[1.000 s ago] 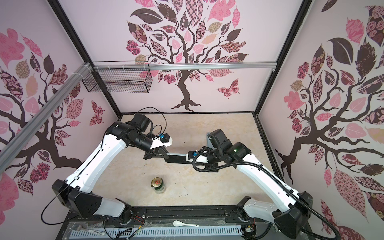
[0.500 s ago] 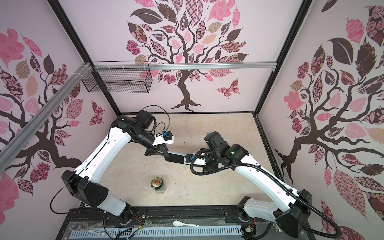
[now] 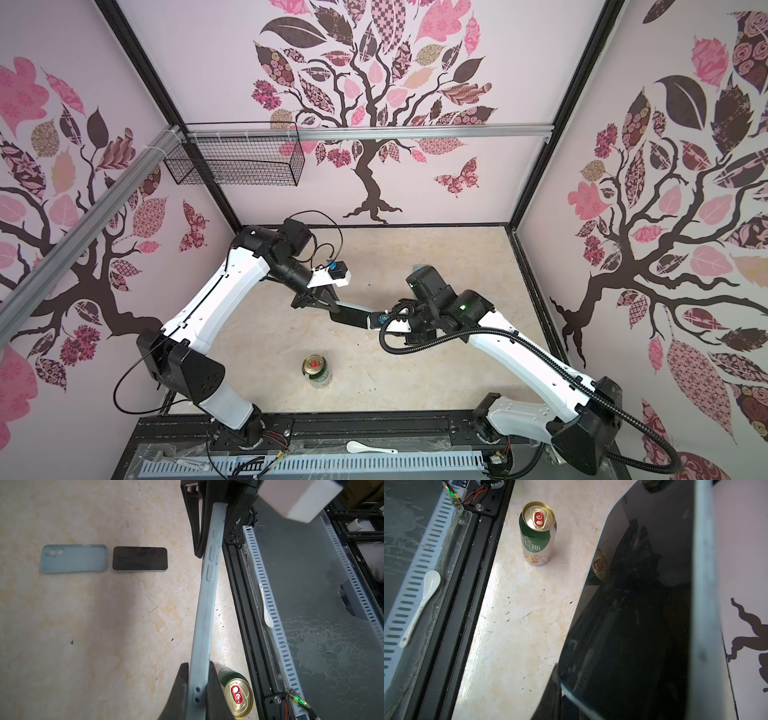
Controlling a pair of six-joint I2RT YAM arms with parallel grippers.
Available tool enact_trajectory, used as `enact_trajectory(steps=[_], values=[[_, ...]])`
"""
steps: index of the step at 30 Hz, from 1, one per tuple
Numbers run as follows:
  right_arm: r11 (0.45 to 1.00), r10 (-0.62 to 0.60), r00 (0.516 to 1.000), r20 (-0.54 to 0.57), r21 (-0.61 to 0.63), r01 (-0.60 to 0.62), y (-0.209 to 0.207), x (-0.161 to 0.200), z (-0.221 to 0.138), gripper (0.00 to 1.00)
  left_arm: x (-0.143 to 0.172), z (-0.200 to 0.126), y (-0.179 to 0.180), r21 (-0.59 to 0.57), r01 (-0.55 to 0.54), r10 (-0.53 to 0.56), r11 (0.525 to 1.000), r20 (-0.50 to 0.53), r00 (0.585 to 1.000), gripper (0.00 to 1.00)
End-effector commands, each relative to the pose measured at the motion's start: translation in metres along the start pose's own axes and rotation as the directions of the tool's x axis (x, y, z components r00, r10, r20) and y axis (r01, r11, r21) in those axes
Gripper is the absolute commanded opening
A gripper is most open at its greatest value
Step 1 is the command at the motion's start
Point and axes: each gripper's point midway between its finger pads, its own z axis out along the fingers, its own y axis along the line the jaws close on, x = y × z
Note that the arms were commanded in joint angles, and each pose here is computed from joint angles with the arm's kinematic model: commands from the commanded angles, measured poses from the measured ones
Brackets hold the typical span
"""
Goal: Take the phone out of the phone case
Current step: Remove the phone case from the phone.
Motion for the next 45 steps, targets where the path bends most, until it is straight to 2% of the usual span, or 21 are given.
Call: enact_trajectory(steps=[1, 10, 18, 25, 29, 31, 34, 37, 40, 42, 45], values=[[0.978, -0.207, 0.945, 0.252, 0.058, 0.199, -0.008, -0.075, -0.013, 0.0, -0.025, -0.003, 0.027, -0.053, -0.027, 0.032, 0.998, 0.101, 0.994, 0.0], [0.938, -0.332, 0.923, 0.197, 0.178, 0.299, -0.021, -0.085, -0.016, 0.0, -0.027, 0.003, 0.021, -0.004, -0.032, 0.032, 0.999, 0.098, 0.995, 0.0], [0.887, -0.364, 0.915, 0.174, 0.363, 0.284, -0.046, -0.091, -0.032, 0.0, -0.025, 0.009, 0.011, 0.037, -0.034, 0.03, 0.999, 0.099, 0.995, 0.0], [0.875, -0.314, 0.936, 0.16, 0.43, 0.221, -0.05, -0.079, -0.041, 0.0, -0.028, 0.005, 0.006, 0.02, -0.055, 0.053, 0.998, 0.119, 0.991, 0.0], [0.887, -0.243, 0.957, 0.161, 0.437, 0.151, -0.044, -0.059, -0.048, 0.0, -0.031, -0.013, 0.008, -0.038, -0.053, 0.06, 0.998, 0.191, 0.98, 0.0], [0.882, -0.174, 0.969, 0.172, 0.465, 0.076, -0.046, -0.043, -0.056, 0.0, -0.031, -0.024, 0.009, -0.084, -0.052, 0.07, 0.995, 0.227, 0.971, 0.0], [0.85, -0.064, 0.973, 0.222, 0.523, -0.063, -0.052, -0.022, -0.067, 0.17, -0.033, -0.038, 0.008, -0.145, -0.056, 0.094, 0.988, 0.271, 0.958, 0.0], [0.812, 0.026, 0.948, 0.318, 0.546, -0.205, -0.055, -0.016, -0.077, 0.29, -0.038, -0.051, 0.006, -0.199, -0.054, 0.118, 0.979, 0.33, 0.937, 0.0], [0.781, 0.063, 0.898, 0.436, 0.538, -0.316, -0.058, -0.024, -0.087, 0.34, -0.046, -0.065, 0.007, -0.28, -0.041, 0.156, 0.959, 0.402, 0.902, 0.0], [0.761, 0.044, 0.848, 0.528, 0.532, -0.371, -0.06, -0.036, -0.099, 0.35, -0.053, -0.073, 0.008, -0.341, -0.026, 0.186, 0.94, 0.445, 0.876, 0.0], [0.759, -0.068, 0.775, 0.629, 0.536, -0.369, -0.056, -0.058, -0.118, 0.4, -0.064, -0.084, 0.004, -0.421, 0.002, 0.24, 0.907, 0.521, 0.819, 0.0]])
